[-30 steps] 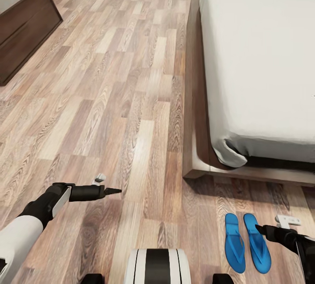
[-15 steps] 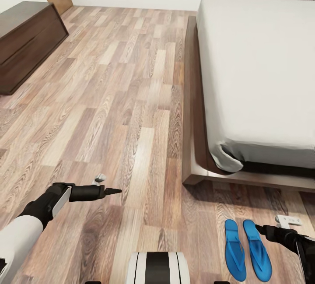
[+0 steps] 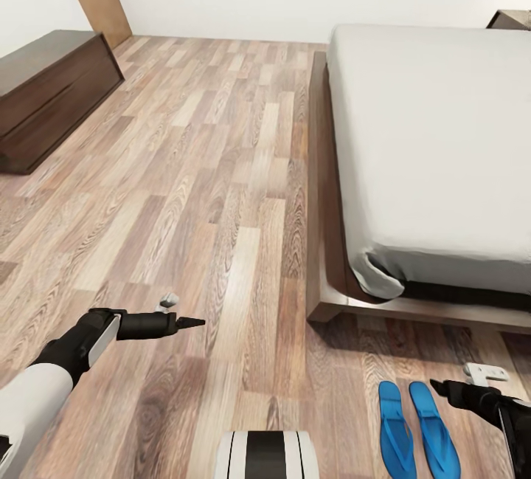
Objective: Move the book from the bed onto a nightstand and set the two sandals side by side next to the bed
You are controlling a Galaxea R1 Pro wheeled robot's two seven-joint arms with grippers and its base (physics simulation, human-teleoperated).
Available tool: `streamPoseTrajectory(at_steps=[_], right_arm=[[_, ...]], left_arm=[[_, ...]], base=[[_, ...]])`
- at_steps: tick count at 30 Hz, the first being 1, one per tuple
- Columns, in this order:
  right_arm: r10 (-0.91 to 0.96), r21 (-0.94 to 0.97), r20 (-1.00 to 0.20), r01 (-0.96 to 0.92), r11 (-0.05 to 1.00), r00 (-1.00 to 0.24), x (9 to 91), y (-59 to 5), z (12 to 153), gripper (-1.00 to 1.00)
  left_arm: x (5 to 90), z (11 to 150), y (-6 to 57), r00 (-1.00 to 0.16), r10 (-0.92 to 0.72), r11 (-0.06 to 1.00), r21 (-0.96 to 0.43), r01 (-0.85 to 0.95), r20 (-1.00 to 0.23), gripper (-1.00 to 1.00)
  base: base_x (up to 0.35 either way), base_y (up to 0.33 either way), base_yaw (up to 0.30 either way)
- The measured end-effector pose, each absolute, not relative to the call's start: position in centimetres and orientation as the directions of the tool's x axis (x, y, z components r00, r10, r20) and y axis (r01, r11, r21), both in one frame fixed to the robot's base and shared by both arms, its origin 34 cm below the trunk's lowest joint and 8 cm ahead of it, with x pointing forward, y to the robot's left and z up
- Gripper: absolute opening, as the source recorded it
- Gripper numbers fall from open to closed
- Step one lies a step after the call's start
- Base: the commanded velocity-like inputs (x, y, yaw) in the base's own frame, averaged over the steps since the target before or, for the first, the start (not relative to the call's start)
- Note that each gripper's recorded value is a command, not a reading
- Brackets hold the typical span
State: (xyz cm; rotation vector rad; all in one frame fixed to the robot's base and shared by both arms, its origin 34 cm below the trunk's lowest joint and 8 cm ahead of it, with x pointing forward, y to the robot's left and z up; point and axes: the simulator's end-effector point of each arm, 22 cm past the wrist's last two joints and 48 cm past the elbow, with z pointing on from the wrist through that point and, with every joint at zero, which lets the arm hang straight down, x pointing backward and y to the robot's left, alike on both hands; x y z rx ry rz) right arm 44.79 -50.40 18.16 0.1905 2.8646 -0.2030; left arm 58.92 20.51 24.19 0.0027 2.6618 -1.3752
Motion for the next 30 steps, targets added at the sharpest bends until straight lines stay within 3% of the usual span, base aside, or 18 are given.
streamPoseTrajectory(at_steps=[25, 30], right_arm=[[0.116, -0.101, -0.358, 0.162, 0.982, -0.926, 47.5, -50.3, 22.1, 1.00], [0.140, -0.070, -0.329, 0.172, 0.983, -0.934, 46.2, -49.3, 21.2, 1.00]], left_arm=[[61.2, 29.7, 20.5, -0.971, -0.065, 0.582, -0.799, 0.150, -0.230, 1.00], [61.6, 30.8, 20.3, -0.967, -0.065, 0.579, -0.798, 0.166, -0.248, 1.00]], base=[[0.000, 0.000, 0.000], [0.000, 0.000, 0.000]])
